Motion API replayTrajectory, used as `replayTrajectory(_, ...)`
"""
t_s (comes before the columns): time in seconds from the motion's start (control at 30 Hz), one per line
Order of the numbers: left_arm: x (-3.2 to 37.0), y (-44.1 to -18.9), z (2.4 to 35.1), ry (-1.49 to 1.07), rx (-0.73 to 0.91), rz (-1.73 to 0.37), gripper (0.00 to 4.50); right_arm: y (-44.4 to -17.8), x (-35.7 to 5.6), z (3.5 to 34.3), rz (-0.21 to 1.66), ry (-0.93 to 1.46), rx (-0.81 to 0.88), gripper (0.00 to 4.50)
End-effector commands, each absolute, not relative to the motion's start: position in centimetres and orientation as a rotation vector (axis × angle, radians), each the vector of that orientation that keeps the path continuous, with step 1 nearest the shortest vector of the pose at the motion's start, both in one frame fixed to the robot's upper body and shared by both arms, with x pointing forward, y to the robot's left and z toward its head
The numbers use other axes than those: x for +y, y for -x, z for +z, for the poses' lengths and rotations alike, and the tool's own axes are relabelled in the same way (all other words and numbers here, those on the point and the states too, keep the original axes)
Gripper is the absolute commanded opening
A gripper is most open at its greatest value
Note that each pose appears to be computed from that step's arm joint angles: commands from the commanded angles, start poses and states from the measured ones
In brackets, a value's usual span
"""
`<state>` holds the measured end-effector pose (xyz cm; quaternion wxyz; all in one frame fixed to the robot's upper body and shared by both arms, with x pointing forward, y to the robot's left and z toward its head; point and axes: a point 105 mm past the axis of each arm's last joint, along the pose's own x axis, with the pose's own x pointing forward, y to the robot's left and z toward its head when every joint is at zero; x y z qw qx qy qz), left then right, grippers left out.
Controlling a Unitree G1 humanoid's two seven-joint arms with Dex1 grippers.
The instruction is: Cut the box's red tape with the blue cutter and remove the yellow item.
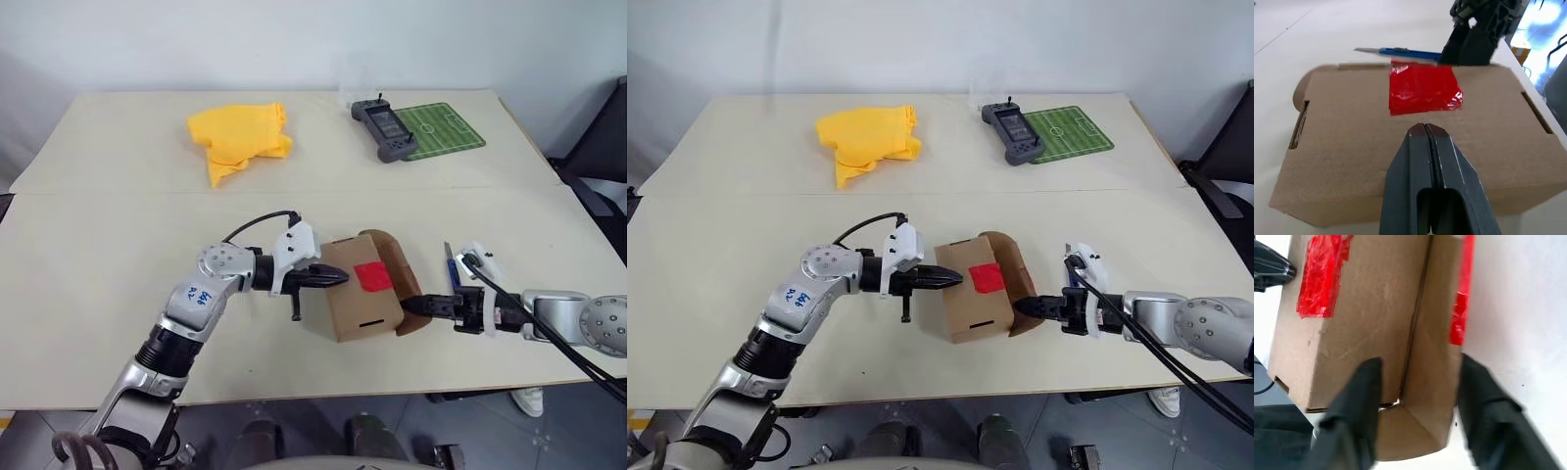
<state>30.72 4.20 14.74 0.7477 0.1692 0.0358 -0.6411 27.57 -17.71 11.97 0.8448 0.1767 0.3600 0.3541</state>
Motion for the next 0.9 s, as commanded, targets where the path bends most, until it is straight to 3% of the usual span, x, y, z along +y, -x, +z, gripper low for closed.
replayTrajectory(0.03,4.2,-30.2,14.4,-0.384,0.092,-1.42,0.0,-27.8,-16.7,12.7,0.77,-0.388,0.727,2.19)
replayTrajectory(0.5,3.8,-29.6,14.1,-0.385,0.097,-1.445,0.0,-27.7,-15.3,12.9,0.755,-0.363,0.67,2.19)
replayTrajectory(0.67,3.8,-29.7,14.1,-0.371,0.095,-1.426,0.0,-28.0,-14.9,13.7,0.77,-0.352,0.639,0.49)
replayTrajectory(0.73,3.8,-29.8,14.0,-0.358,0.093,-1.419,0.0,-28.3,-14.9,14.2,0.768,-0.339,0.624,0.01)
replayTrajectory(0.9,3.5,-29.9,14.0,-0.321,0.082,-1.401,0.0,-29.2,-14.8,15.6,0.762,-0.295,0.584,0.01)
